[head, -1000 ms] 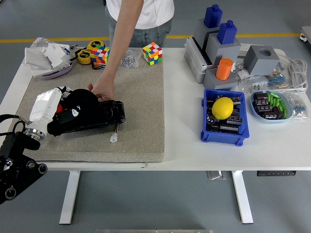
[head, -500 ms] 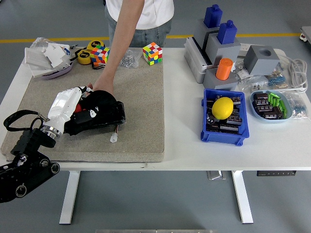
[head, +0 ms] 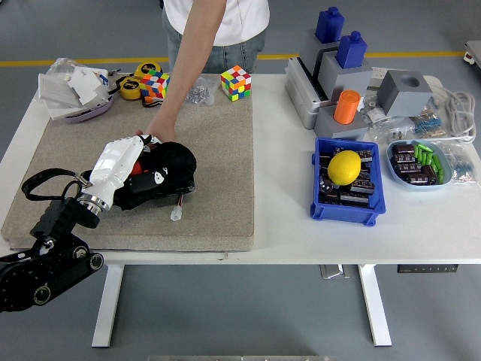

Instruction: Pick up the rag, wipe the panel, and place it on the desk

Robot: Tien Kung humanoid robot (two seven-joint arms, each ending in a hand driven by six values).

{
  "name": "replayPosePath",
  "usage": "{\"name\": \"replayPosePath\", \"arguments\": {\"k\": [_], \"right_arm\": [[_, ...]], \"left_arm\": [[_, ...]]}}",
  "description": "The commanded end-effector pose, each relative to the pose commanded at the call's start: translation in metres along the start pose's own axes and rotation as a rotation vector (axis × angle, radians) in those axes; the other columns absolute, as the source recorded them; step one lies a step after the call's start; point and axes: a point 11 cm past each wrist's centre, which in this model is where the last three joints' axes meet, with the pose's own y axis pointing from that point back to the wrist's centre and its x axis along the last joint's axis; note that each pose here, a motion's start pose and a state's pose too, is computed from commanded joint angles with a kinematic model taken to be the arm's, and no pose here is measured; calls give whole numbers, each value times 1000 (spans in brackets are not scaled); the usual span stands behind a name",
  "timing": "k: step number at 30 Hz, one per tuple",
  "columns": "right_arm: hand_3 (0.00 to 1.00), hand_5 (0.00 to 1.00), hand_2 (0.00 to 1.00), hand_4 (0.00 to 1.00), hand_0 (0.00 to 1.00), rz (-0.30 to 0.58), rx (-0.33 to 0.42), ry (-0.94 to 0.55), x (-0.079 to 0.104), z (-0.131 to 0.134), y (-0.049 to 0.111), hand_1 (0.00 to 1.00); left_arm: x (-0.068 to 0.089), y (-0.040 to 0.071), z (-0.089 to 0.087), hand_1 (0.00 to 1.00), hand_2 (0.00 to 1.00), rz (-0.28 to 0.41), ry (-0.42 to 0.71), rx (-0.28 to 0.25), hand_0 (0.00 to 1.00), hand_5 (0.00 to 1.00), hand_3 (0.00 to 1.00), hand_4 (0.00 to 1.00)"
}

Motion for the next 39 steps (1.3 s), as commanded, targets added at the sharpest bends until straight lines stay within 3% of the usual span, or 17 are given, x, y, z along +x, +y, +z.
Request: {"name": "replayPosePath", "arguments": {"k": [11,18,39], "right_arm": [[593,582,693,960,742,-1,-1,0,0,0,0,646],[593,583,693,960,744,-2,-2,-5,-2,1,0,646],[593,582,692,960,745,4,-12,-11,-1,6,0,645]], "left_arm": [[3,3,-9,70,254,4,-15,17,194,158,565,515],[15,4,-26,70,254,35,-27,56,193,159,564,516],[37,24,-77,71,254,86,-69,174,194,165,564,517]]}}
